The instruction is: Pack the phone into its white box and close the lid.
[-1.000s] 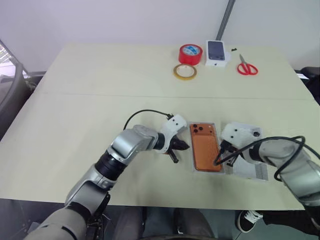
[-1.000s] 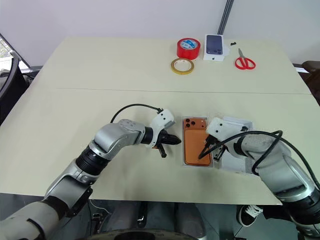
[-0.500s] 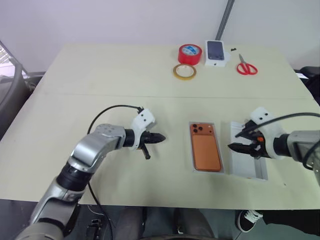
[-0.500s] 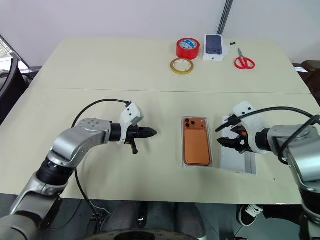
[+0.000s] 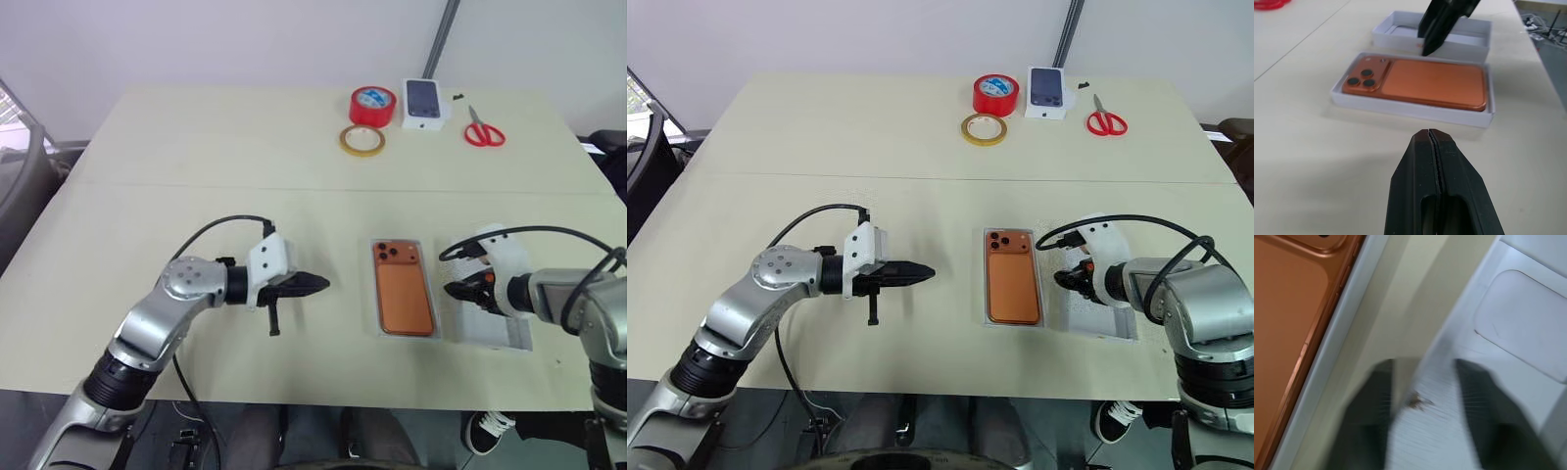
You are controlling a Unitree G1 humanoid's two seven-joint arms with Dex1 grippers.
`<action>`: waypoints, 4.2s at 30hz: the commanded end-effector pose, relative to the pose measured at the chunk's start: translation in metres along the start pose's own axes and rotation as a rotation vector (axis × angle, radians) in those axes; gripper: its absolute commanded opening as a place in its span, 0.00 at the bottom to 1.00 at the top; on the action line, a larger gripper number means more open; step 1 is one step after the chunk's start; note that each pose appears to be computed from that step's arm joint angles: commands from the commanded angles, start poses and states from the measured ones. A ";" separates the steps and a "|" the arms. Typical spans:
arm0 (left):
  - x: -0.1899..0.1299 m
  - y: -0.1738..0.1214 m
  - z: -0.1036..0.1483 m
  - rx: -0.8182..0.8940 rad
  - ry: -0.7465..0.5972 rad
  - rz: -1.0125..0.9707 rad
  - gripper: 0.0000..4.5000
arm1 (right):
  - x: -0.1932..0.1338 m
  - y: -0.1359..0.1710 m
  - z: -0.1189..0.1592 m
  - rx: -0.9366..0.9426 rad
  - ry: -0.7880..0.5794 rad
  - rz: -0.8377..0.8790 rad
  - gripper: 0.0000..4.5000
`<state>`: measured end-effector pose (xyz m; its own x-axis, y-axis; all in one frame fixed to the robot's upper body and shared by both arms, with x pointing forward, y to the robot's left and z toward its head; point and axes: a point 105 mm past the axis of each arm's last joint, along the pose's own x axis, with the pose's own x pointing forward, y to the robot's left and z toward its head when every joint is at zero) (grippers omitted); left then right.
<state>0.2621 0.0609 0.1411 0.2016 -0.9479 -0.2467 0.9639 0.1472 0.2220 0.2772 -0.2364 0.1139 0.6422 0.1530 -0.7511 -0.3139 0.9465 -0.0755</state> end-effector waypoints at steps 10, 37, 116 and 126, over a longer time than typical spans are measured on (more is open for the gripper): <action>-0.025 0.033 0.001 -0.001 -0.028 0.185 0.00 | -0.041 0.001 0.076 0.106 -0.313 0.155 0.01; -0.004 0.028 0.001 -0.046 -0.059 0.157 0.00 | -0.023 0.140 0.076 0.613 -0.347 0.724 0.52; 0.074 0.032 0.013 -0.216 -0.083 0.076 0.00 | -0.048 0.020 0.031 -0.546 -0.207 0.116 0.01; 0.103 0.026 0.018 -0.154 -0.046 0.013 0.00 | -0.065 0.061 -0.003 -0.575 -0.211 0.371 0.01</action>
<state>0.3055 -0.0309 0.1347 0.2227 -0.9550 -0.1958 0.9748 0.2206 0.0328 0.2214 -0.1995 0.1534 0.5428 0.5127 -0.6652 -0.7949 0.5692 -0.2100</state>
